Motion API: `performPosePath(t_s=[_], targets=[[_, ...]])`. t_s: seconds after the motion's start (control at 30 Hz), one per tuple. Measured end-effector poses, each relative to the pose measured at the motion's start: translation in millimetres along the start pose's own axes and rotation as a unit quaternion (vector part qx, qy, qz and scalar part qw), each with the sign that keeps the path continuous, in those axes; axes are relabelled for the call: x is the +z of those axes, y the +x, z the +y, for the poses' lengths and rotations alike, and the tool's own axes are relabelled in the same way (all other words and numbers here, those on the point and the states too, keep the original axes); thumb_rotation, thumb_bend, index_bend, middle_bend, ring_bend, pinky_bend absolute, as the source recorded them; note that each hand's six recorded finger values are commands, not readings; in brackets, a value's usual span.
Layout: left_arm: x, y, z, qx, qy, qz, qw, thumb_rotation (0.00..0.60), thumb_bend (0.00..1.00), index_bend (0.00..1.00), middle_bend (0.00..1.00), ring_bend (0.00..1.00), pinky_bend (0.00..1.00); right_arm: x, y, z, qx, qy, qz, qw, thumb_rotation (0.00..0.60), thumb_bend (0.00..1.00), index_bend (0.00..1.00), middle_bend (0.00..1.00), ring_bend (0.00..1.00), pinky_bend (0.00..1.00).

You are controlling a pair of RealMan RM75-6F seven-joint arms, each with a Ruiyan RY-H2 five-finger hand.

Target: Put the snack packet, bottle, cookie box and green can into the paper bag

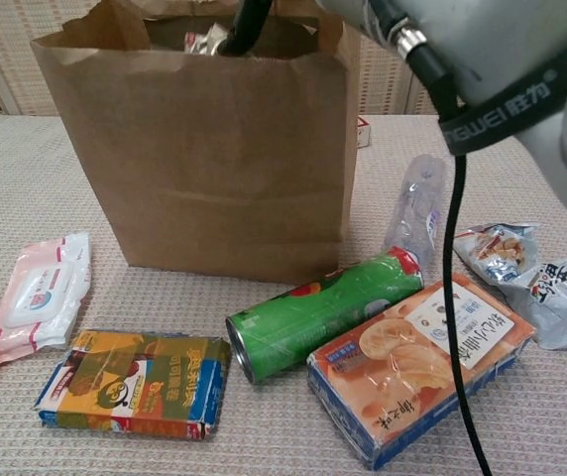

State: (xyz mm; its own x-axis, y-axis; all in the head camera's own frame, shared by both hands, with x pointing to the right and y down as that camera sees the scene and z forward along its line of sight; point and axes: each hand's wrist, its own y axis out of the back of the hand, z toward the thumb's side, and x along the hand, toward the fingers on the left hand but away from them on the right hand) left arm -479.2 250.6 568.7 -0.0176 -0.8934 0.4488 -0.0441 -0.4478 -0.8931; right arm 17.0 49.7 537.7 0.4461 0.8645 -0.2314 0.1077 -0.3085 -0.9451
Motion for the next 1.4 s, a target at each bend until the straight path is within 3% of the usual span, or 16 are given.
performPosePath(t_s=[0.2, 0.33, 0.5, 0.6, 0.73, 0.97, 1.13, 1.4], targets=[[0, 0, 0, 0.0, 0.001, 0.0, 1.0, 0.6, 0.39, 0.05, 0.0, 0.0, 0.0, -31, 14, 31, -0.029, -0.022, -0.025, 0.999, 0.6, 0.12, 0.0, 0.16, 0.07, 0.17], [1, -1, 0, 0.001, 0.002, 0.0, 1.0, 0.6, 0.39, 0.05, 0.0, 0.0, 0.0, -74, 36, 46, -0.038, -0.03, -0.061, 0.9969, 0.6, 0.12, 0.0, 0.15, 0.07, 0.17], [1, -1, 0, 0.001, 0.003, 0.0, 1.0, 0.6, 0.39, 0.05, 0.0, 0.0, 0.0, -130, 74, 45, -0.024, -0.055, -0.114, 0.9917, 0.6, 0.12, 0.0, 0.15, 0.07, 0.15], [1, -1, 0, 0.001, 0.004, 0.0, 1.0, 0.6, 0.39, 0.05, 0.0, 0.0, 0.0, -168, 107, 31, 0.008, -0.065, -0.154, 0.9859, 0.6, 0.12, 0.0, 0.14, 0.05, 0.13], [2, 0, 0, 0.002, 0.006, 0.001, 1.0, 0.6, 0.39, 0.05, 0.0, 0.0, 0.0, -212, 153, -3, 0.075, -0.067, -0.202, 0.9742, 0.6, 0.08, 0.0, 0.1, 0.01, 0.09], [3, 1, -1, 0.003, 0.011, 0.002, 0.9999, 0.6, 0.39, 0.05, 0.0, 0.0, 0.0, -259, 198, -61, 0.182, -0.019, -0.234, 0.9549, 0.6, 0.01, 0.0, 0.01, 0.0, 0.02], [3, 1, -1, 0.003, 0.01, 0.003, 0.9999, 0.6, 0.39, 0.05, 0.0, 0.0, 0.0, -264, 207, -97, 0.23, 0.005, -0.234, 0.9445, 0.6, 0.0, 0.0, 0.0, 0.0, 0.01], [3, 1, -1, 0.002, 0.009, 0.002, 1.0, 0.6, 0.39, 0.05, 0.0, 0.0, 0.0, -247, 200, -132, 0.265, 0.02, -0.222, 0.9382, 0.6, 0.0, 0.0, 0.0, 0.0, 0.0]])
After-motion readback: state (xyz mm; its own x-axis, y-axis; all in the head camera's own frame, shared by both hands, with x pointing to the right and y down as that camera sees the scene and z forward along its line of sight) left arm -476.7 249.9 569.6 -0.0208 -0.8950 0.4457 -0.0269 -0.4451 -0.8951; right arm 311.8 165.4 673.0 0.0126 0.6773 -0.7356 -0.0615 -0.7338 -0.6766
